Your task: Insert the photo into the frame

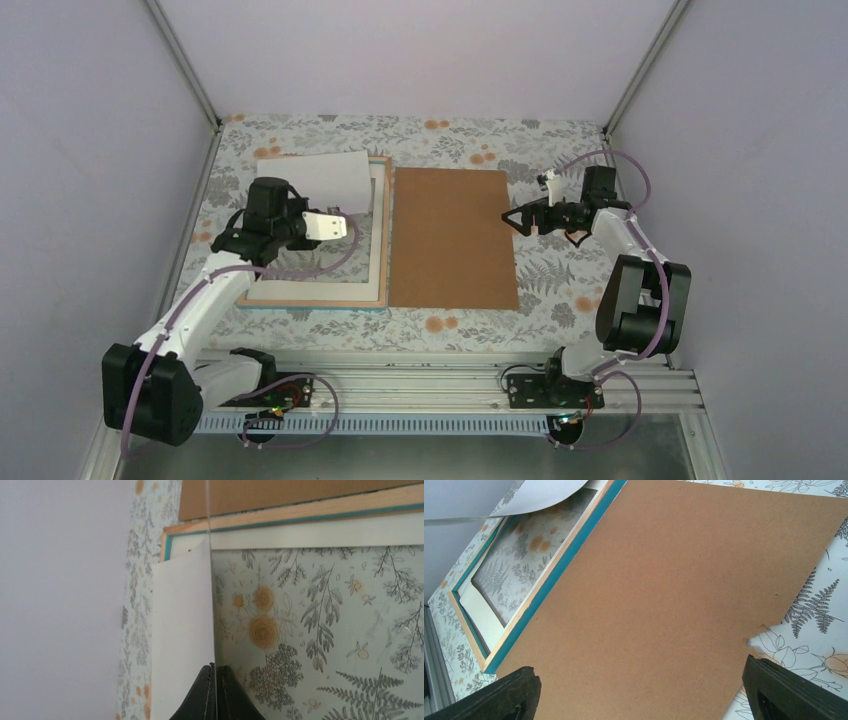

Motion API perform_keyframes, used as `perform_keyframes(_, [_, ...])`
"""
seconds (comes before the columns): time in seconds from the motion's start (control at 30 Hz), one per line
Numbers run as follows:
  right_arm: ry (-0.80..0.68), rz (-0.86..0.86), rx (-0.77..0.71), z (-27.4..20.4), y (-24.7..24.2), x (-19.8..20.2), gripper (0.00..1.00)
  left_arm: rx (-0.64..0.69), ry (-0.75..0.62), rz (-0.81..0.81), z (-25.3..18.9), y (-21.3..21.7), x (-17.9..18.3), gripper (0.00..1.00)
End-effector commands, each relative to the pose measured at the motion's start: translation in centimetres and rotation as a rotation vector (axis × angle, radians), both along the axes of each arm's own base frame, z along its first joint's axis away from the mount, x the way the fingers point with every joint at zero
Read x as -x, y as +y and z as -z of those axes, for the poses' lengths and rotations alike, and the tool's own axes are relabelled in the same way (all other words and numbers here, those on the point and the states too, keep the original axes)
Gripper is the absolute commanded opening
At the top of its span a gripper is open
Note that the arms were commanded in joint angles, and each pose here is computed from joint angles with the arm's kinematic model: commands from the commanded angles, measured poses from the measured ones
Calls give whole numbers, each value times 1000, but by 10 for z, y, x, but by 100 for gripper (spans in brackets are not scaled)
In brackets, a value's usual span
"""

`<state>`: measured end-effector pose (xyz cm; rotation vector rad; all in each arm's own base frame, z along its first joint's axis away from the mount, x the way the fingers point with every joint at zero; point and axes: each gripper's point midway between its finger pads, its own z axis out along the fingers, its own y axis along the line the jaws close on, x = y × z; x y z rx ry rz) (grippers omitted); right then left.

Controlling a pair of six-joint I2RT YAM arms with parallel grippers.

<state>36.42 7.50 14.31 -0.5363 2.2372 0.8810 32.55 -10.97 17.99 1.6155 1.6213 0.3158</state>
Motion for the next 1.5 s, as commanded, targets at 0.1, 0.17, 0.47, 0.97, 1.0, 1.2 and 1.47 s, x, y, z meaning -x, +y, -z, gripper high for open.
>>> perform_keyframes(0.1, [-12, -20, -25, -4, 6, -1, 100, -12, -73, 100, 0, -18, 10, 2])
perform_keyframes(0.17, [-13, -20, -23, -4, 6, 0, 100, -21, -80, 113, 3, -18, 15, 2])
perform_keyframes(0.47, [-10, -21, -24, -3, 6, 0, 100, -70, -62, 129, 18, -14, 29, 2])
perform_keyframes(0.97, [-6, -24, -26, -2, 6, 0, 100, -42, -28, 163, 34, -22, 47, 3])
perform_keyframes(1.0, [-5, -24, -26, -2, 7, 0, 100, -43, -32, 166, 34, -23, 47, 2])
perform_keyframes(1.2, [-6, -22, -22, -2, 6, 1, 100, -67, -42, 203, 41, -32, 50, 2])
perform_keyframes(1.47, [-2, -22, -21, 0, 6, 1, 100, -114, -39, 159, 56, -22, 47, 2])
